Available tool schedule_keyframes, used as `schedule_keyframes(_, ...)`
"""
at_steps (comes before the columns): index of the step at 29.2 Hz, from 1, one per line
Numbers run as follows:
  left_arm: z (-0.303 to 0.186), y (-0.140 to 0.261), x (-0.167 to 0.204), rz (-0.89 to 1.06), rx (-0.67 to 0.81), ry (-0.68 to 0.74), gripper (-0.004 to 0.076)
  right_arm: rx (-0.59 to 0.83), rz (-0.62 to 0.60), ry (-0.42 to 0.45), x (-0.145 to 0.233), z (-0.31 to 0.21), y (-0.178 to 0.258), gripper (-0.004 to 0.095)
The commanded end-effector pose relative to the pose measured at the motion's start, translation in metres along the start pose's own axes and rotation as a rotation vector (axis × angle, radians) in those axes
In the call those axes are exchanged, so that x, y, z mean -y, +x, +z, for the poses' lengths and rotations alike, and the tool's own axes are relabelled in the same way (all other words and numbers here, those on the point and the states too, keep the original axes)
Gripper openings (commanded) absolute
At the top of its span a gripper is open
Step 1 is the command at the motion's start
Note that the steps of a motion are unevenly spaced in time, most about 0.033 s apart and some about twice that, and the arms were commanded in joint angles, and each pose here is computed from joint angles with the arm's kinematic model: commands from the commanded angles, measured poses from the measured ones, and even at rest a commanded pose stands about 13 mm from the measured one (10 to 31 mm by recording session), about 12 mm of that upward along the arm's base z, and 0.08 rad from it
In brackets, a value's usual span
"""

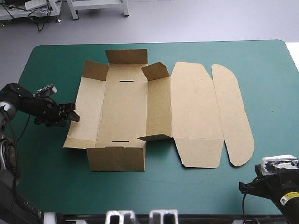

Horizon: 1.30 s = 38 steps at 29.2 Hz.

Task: Fold the box

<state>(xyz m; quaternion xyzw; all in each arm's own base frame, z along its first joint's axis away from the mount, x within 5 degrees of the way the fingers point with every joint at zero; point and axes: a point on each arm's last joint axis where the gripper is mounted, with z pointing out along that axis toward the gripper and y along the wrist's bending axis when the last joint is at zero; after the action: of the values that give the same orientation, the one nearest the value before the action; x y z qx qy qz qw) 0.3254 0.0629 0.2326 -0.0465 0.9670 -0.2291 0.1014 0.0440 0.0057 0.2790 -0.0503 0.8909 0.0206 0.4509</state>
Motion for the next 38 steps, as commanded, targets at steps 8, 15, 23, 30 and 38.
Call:
schedule_keyframes(8,0.002,-0.007,0.035,0.049,0.038,0.081,0.044,0.084,-0.001,0.003,0.0,-0.005,-0.013,-0.002)
schedule_keyframes(15,0.013,-0.008,0.058,0.091,0.038,0.096,0.044,0.082,-0.001,0.003,0.0,-0.005,-0.013,-0.002)
schedule_keyframes(23,0.017,-0.005,0.064,0.017,0.003,0.096,0.0379,0.082,-0.001,0.003,0.0,-0.005,-0.013,-0.002)
schedule_keyframes(30,0.029,0.002,0.058,-0.017,-0.081,0.102,0.0078,0.082,-0.008,0.004,0.0,-0.005,-0.013,-0.002)
schedule_keyframes(38,0.02,-0.006,0.064,0.117,-0.072,0.121,-0.0008,0.072,-0.017,0.005,0.001,-0.004,-0.012,-0.002)
